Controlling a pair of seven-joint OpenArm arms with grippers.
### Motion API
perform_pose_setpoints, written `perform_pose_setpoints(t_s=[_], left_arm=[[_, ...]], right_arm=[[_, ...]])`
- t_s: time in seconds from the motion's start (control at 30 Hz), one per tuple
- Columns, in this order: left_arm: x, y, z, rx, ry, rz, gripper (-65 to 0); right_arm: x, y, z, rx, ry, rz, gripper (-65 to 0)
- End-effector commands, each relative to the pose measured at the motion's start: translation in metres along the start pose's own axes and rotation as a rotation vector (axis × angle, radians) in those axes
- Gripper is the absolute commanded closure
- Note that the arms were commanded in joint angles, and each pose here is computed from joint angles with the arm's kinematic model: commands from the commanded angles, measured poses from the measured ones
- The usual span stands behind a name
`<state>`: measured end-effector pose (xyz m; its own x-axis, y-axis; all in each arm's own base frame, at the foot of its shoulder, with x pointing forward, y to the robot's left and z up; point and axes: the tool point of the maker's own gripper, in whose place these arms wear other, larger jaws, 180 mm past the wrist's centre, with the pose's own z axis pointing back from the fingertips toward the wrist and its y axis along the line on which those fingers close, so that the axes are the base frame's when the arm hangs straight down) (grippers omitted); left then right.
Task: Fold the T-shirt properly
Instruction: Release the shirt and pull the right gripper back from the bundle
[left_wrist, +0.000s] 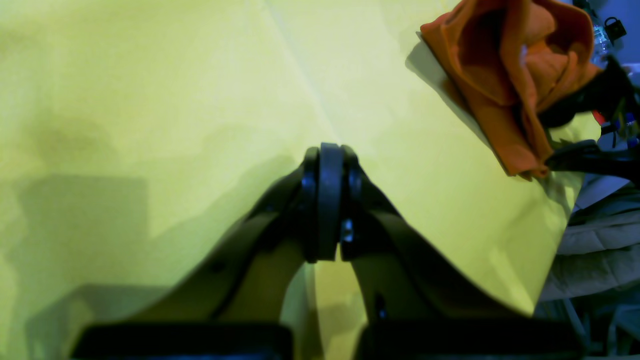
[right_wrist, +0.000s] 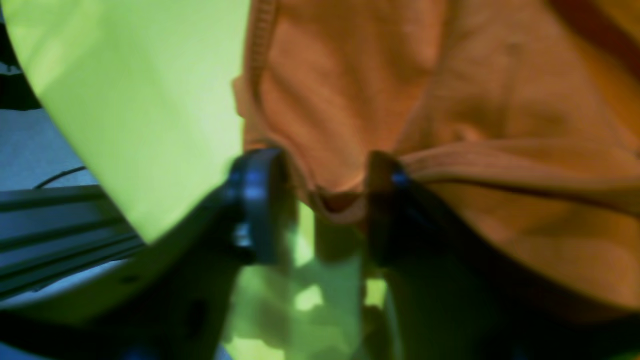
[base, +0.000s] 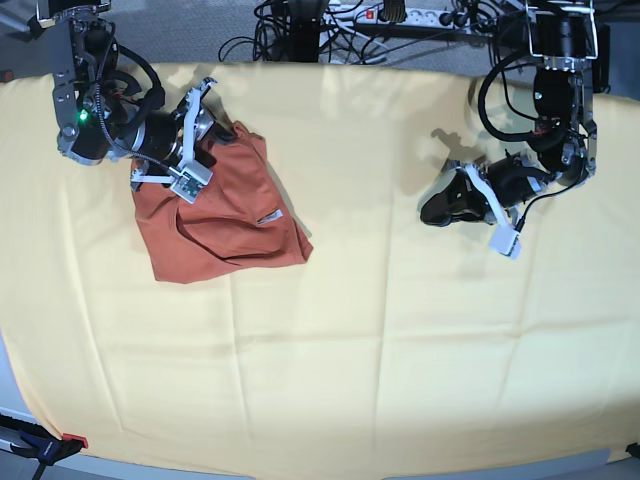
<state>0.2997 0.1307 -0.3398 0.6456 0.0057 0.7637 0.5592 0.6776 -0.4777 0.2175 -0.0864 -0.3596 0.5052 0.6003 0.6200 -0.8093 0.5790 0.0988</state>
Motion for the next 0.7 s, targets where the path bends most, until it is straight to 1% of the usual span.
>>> perform_pose_setpoints(t_s=[0.0,0.03,0.13,0.2,0.23,0.43,0.5,0.67], left_arm=[[0.019,-0.003,0.004,-0.016,-0.050,-0.033,0.0],[0.019,-0.003,0.004,-0.016,-0.050,-0.033,0.0],[0.018,-0.002,0.004,-0.014,-0.047,-0.034,0.0],[0.018,-0.002,0.004,-0.013,-0.047,-0.034,0.0],[0.018,-0.002,0.004,-0.014,-0.047,-0.034,0.0],[0.018,-0.002,0.004,-0.014,-0.048,-0.034,0.0],[0.018,-0.002,0.004,-0.013,-0.047,-0.034,0.0],[0.018,-0.002,0.004,-0.013,-0.047,-0.034,0.0]], right_arm=[[0.011,-0.002,0.005,-0.001,-0.040,0.023,-18.5],[0.012,-0.002,0.005,0.001,-0.047,0.022,-14.5],[0.017,0.000,0.006,0.015,-0.066,0.017,-6.1],[0.021,0.003,0.007,0.032,-0.087,0.011,-1.8],[0.024,0.005,0.007,0.042,-0.099,0.009,-0.8],[0.040,0.018,0.014,0.094,-0.164,0.012,-0.2],[0.047,0.025,0.017,0.127,-0.193,0.006,-0.2],[0.068,0.044,0.026,0.229,-0.299,-0.025,-0.2]])
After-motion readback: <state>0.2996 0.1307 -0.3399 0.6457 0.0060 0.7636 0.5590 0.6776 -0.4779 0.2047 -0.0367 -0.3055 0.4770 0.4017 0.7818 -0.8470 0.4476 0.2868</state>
